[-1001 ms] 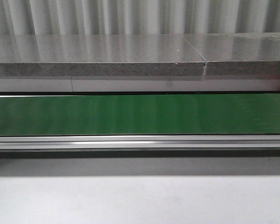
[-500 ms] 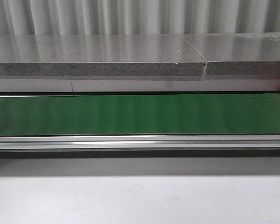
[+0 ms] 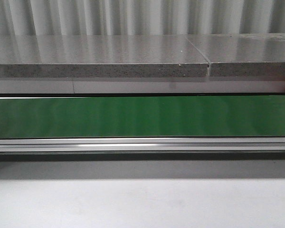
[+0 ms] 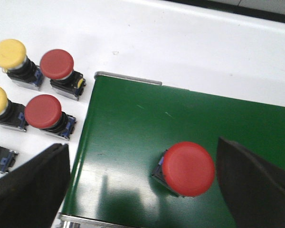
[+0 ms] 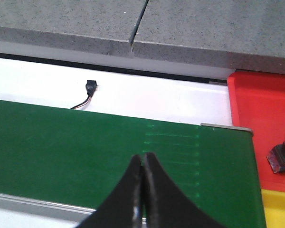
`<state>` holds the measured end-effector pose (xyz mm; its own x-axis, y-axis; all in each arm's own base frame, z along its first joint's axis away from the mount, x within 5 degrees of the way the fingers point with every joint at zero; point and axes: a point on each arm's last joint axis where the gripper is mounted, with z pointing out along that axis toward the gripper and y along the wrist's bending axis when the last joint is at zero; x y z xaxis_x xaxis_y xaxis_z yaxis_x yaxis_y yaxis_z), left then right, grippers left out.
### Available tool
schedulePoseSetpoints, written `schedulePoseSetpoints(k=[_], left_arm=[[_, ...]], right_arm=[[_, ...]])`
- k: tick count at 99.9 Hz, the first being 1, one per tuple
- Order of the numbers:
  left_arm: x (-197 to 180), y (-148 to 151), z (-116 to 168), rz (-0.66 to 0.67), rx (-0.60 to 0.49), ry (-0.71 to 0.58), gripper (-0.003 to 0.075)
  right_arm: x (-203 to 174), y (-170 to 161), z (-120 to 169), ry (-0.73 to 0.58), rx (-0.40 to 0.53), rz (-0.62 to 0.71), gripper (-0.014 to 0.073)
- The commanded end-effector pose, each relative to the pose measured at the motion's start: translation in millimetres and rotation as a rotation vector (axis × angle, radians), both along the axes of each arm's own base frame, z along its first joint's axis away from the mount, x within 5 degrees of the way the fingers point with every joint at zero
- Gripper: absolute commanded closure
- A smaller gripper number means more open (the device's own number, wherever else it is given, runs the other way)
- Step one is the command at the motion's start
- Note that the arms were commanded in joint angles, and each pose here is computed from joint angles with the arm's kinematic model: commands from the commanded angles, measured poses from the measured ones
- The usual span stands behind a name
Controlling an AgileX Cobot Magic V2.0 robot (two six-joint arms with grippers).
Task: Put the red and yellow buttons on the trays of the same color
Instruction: 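Carry the red button onto the start of the belt, release, then grasp a yellow button from the cluster with the left gripper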
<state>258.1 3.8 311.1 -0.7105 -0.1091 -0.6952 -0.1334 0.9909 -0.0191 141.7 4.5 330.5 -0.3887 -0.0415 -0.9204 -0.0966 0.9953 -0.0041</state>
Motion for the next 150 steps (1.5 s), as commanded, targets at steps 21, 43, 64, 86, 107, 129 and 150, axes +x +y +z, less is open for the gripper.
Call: schedulePoseSetpoints(k=[21, 43, 64, 86, 107, 129, 150], left_arm=[[-13.3, 41.6, 18.9, 0.161, 0.025, -0.074, 0.0114], [-20.6, 84.6, -2.6, 0.347, 0.007, -0.015, 0.0114], [-7.9, 116.8, -33.5, 0.462, -0.032, 0.056, 0.0114], [11.5, 128.0, -69.6, 0.469, -0.058, 0.162, 0.0114], [34.7, 139.6, -74.5, 0.465, -0.048, 0.162, 0.0114], [56.7, 150.5, -81.5, 0.472, -0.053, 0.211, 0.0114], [68.2, 156.0, -92.6, 0.474, -0.058, 0.244, 0.0114]], right_arm=[[1.0, -1.2, 15.3, -0.096, -0.003, -0.015, 0.0664], [1.0, -1.2, 15.3, -0.096, -0.003, -0.015, 0.0664], [1.0, -1.2, 15.3, -0.096, -0.003, -0.015, 0.0664], [1.0, -1.2, 15.3, -0.096, -0.003, -0.015, 0.0664], [1.0, -1.2, 15.3, -0.096, -0.003, -0.015, 0.0664], [1.0, -1.2, 15.3, -0.096, -0.003, -0.015, 0.0664], [1.0, -1.2, 15.3, -0.096, -0.003, -0.015, 0.0664]])
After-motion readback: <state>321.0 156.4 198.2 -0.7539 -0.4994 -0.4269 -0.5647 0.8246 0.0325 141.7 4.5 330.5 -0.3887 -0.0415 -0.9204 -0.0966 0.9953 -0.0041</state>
